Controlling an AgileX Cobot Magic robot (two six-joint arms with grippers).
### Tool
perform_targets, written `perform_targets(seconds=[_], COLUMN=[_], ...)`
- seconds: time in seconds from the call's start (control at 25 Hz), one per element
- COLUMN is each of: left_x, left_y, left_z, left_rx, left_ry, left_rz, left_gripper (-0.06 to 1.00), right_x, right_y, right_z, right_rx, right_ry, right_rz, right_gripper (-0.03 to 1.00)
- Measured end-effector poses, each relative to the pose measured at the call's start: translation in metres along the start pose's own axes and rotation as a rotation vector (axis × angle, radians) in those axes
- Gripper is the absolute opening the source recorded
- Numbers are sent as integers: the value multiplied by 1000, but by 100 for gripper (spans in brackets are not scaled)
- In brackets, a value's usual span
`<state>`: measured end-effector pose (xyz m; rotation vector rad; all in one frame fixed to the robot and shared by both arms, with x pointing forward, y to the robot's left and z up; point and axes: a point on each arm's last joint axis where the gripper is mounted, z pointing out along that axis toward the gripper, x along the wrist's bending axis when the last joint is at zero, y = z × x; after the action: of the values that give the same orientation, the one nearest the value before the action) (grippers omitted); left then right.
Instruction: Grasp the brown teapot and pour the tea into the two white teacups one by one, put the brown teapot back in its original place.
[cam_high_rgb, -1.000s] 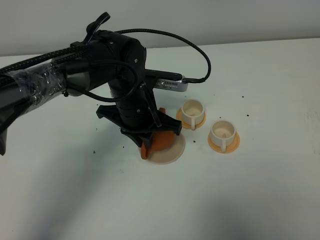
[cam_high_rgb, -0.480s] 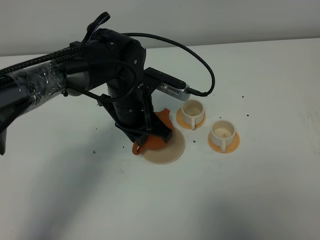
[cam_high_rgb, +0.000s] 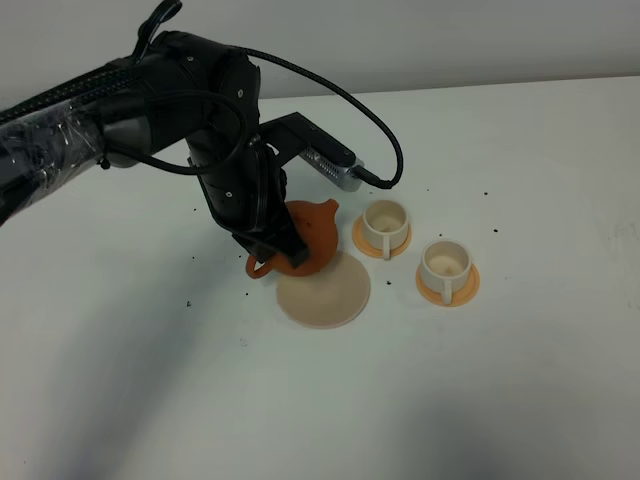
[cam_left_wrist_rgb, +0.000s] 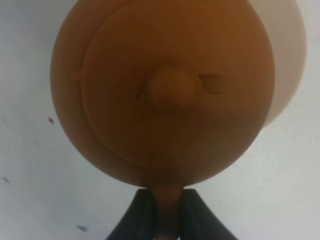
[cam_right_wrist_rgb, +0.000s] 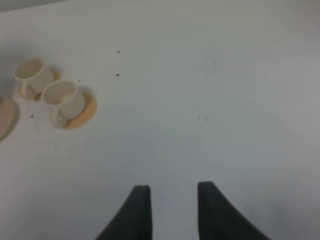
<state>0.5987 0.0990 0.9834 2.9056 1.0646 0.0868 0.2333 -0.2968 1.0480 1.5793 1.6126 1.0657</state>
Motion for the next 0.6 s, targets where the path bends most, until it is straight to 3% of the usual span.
perform_targets(seconds=[0.6], left_x=[15], left_y=[18], left_z=[-28], left_rx=[-140], left_ry=[85], left_rz=[336], left_gripper=[13], right_x=[0], right_y=[0], right_z=[0], right_rx=[0], right_ry=[0], right_rz=[0], right_gripper=[24])
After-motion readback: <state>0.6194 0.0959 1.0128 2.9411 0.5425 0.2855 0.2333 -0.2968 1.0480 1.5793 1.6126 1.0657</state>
